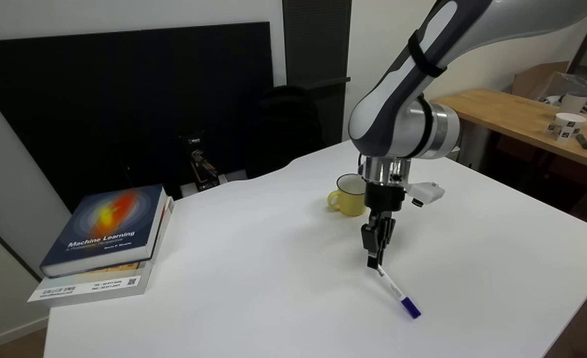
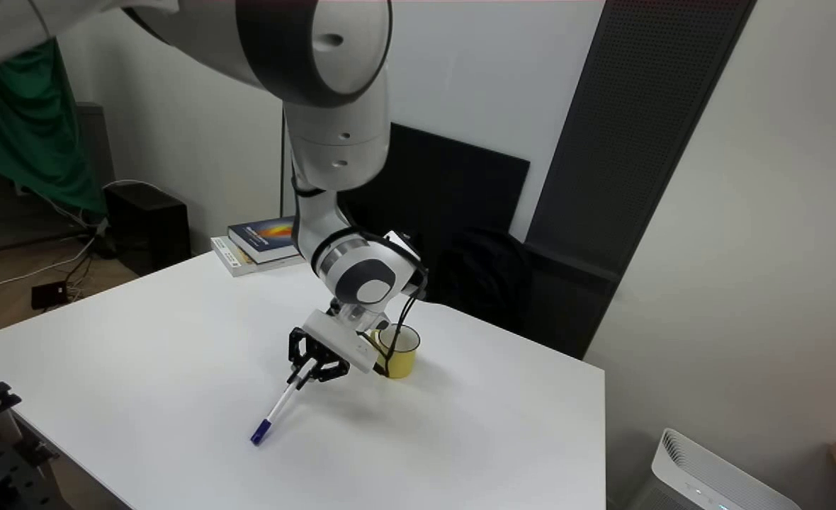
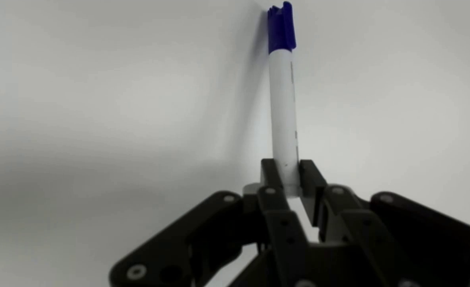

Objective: Remove the marker from the yellow cup

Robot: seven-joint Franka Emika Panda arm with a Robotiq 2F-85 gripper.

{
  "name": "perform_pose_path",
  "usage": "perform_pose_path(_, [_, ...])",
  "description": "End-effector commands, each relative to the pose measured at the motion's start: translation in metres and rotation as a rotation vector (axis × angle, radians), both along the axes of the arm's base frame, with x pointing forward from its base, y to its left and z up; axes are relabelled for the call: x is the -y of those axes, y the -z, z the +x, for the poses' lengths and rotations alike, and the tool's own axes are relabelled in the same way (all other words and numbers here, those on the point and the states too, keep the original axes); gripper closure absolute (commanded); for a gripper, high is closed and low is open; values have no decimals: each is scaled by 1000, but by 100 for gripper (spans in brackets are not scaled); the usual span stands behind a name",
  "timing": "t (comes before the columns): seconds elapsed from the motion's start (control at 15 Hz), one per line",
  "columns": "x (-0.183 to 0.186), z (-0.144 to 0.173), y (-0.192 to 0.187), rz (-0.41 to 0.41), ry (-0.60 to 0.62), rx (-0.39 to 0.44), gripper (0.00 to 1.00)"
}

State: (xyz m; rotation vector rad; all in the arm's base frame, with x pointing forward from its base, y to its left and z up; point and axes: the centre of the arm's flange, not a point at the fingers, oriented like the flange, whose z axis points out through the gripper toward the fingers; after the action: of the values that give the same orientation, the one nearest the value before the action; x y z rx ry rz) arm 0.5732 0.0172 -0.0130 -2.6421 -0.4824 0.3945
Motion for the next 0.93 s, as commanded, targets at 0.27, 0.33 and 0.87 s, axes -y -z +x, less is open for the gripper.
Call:
perform_pose_path(0.27, [8, -8, 7, -191, 36, 139, 95])
perform_pose_path(0.33, [9, -8, 8, -206, 40, 152, 95])
perform_pose_path(0.87, [10, -11, 9, -276, 59, 168, 23])
